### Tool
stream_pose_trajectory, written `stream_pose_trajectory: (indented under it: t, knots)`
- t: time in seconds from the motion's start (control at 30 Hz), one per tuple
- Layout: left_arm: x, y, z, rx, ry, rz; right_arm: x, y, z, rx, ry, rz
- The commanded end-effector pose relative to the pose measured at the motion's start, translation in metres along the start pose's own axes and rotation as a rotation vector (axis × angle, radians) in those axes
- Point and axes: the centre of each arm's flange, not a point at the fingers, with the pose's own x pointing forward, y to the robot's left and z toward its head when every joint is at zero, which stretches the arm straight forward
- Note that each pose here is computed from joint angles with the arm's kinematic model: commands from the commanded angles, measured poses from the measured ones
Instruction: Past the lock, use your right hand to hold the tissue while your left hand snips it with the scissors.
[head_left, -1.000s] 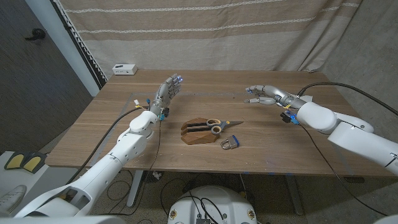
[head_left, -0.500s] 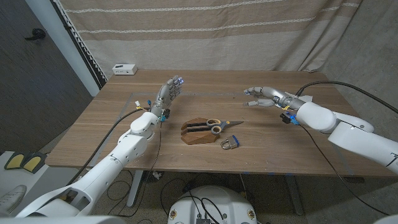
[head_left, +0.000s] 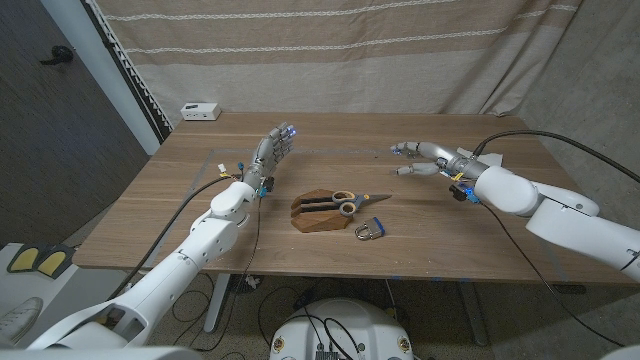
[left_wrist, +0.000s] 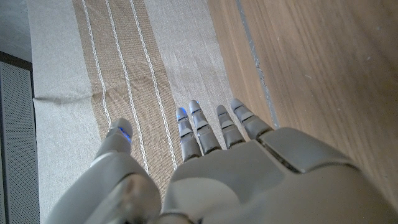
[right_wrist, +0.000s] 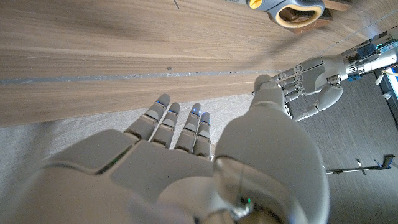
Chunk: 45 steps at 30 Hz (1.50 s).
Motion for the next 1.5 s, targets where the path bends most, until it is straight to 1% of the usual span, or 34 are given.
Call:
stream_pose_trajectory:
  t: [0.03, 0.3, 0.67, 0.83, 1.13, 1.3, 1.5]
  knots:
    - [-0.0033, -0.0029, -0.0013, 0.001, 0.004, 0.001, -0.0015, 0.0057, 0.0026, -0.06, 0.002, 0.011]
    - [-0.0049, -0.0042, -0.0014, 0.0, 0.003, 0.005, -0.0013, 0.0055, 0.0043, -0.091, 0.003, 0.009]
    - [-0.0078, -0.0049, 0.0, 0.002, 0.002, 0.012, -0.0002, 0.0092, 0.0046, -0.123, -0.005, 0.014]
    - [-0.0073, -0.0059, 0.0003, 0.001, 0.001, 0.009, -0.0006, 0.0089, 0.0065, -0.131, -0.014, 0.015]
    - [-0.0061, -0.0075, 0.0007, 0.003, 0.0, 0.003, -0.0012, 0.0124, 0.0087, -0.155, -0.008, 0.03]
    - [-0.0051, -0.0076, 0.0014, 0.005, -0.003, 0.002, -0.0013, 0.0124, 0.0086, -0.155, -0.007, 0.022]
    - [-0.0022, -0.0066, -0.0002, 0.003, -0.006, 0.002, -0.0003, 0.0147, 0.0072, -0.156, 0.0, 0.04]
